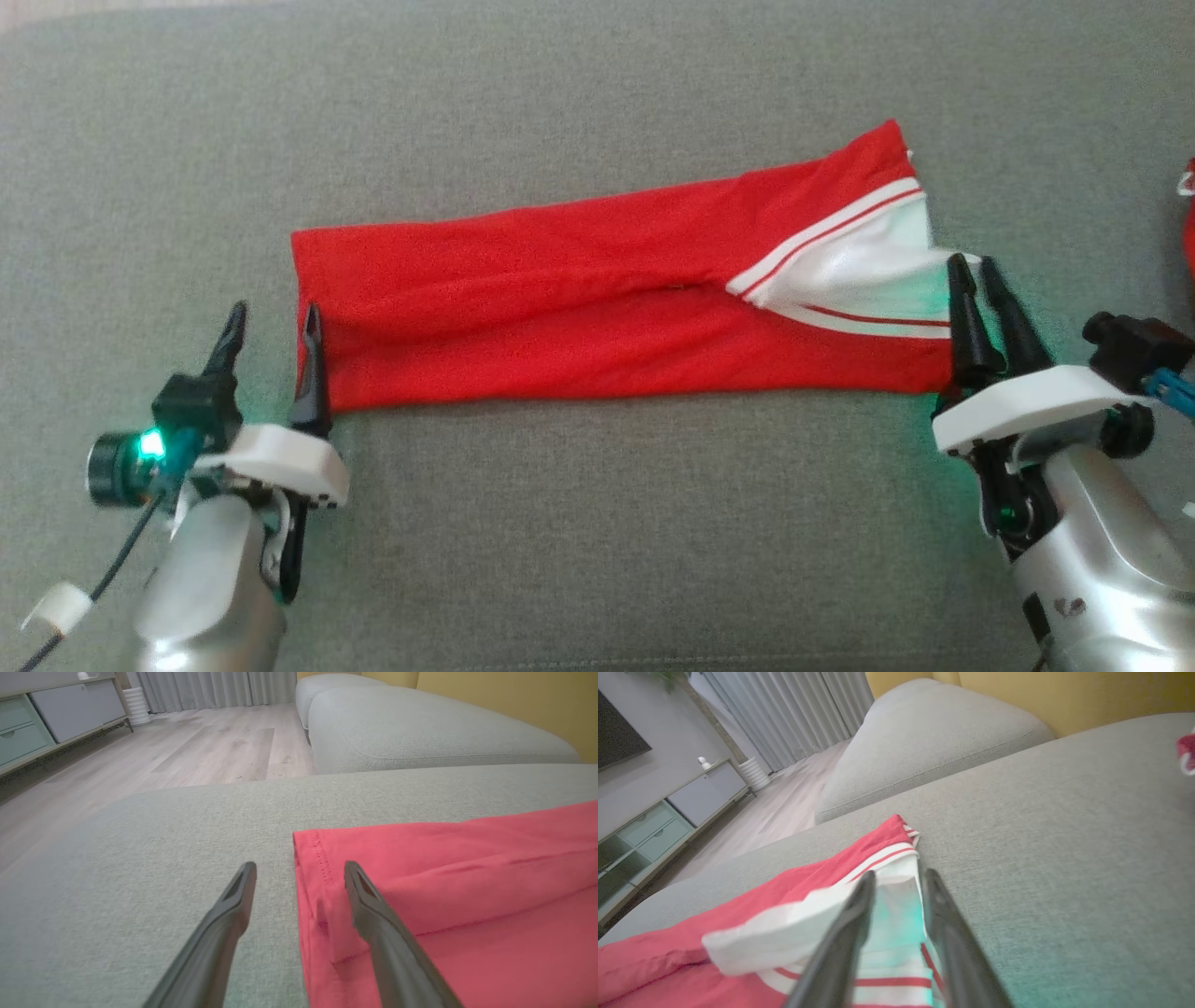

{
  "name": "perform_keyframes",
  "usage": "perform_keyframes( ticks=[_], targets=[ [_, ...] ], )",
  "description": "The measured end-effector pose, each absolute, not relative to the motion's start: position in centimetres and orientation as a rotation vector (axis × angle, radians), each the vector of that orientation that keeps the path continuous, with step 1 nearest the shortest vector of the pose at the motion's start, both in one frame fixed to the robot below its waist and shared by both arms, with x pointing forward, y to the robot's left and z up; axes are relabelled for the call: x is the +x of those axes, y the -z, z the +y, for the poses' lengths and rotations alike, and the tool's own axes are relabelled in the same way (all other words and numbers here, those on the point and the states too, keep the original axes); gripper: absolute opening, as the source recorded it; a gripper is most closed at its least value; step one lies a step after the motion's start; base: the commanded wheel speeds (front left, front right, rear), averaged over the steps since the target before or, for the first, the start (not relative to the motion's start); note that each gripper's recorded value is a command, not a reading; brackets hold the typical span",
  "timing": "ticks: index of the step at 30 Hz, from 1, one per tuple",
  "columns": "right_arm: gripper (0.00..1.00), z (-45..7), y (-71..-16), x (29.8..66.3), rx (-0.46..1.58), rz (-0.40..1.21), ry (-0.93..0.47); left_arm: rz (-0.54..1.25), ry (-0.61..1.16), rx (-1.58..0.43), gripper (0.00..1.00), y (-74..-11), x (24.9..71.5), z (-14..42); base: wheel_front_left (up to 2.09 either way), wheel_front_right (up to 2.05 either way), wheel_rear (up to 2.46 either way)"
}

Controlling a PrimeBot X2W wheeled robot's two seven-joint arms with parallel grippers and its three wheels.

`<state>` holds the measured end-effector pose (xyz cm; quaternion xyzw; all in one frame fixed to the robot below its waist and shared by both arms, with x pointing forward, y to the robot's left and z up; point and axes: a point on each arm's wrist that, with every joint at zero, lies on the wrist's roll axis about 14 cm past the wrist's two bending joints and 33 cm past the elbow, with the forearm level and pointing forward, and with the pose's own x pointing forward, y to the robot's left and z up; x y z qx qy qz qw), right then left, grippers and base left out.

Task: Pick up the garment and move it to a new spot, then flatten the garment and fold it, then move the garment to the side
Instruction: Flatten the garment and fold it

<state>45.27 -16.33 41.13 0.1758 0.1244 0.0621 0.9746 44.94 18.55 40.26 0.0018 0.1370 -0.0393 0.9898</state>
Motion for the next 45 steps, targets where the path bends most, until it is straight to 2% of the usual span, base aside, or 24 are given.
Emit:
perform_keyframes(
  ticks=[8, 17, 26, 32, 39, 45],
  targets=[
    [1.0, -17.3, -44.9, 44.9, 0.257, 0.124, -0.095, 0.244, 0.012, -0.009, 1.0, -40.9, 41.6, 18.0, 0.0, 0.0, 0.0],
    [1.0, -17.1, -43.0, 40.1, 0.218, 0.177, -0.053, 0.213, -0.03, -0.055, 1.0, -41.8, 36.9, 17.8, 0.0, 0.0, 0.0],
    [1.0, -16.7, -42.5, 37.7, 0.226, 0.195, -0.05, 0.219, -0.026, -0.078, 1.0, -41.5, 32.9, 17.4, 0.0, 0.0, 0.0],
    [1.0, -16.2, -40.4, 38.2, 0.22, 0.267, -0.057, 0.237, -0.017, -0.083, 1.0, -41.0, 33.4, 17.1, 0.0, 0.0, 0.0],
    [1.0, -15.1, -41.0, 43.7, 0.186, 0.263, -0.091, 0.247, 0.001, -0.115, 1.0, -40.7, 35.4, 16.1, 0.0, 0.0, 0.0],
    [1.0, -16.1, -38.3, 46.1, 0.177, 0.371, -0.055, 0.287, -0.002, -0.128, 1.0, -39.4, 36.0, 16.0, 0.0, 0.0, 0.0]
  ],
)
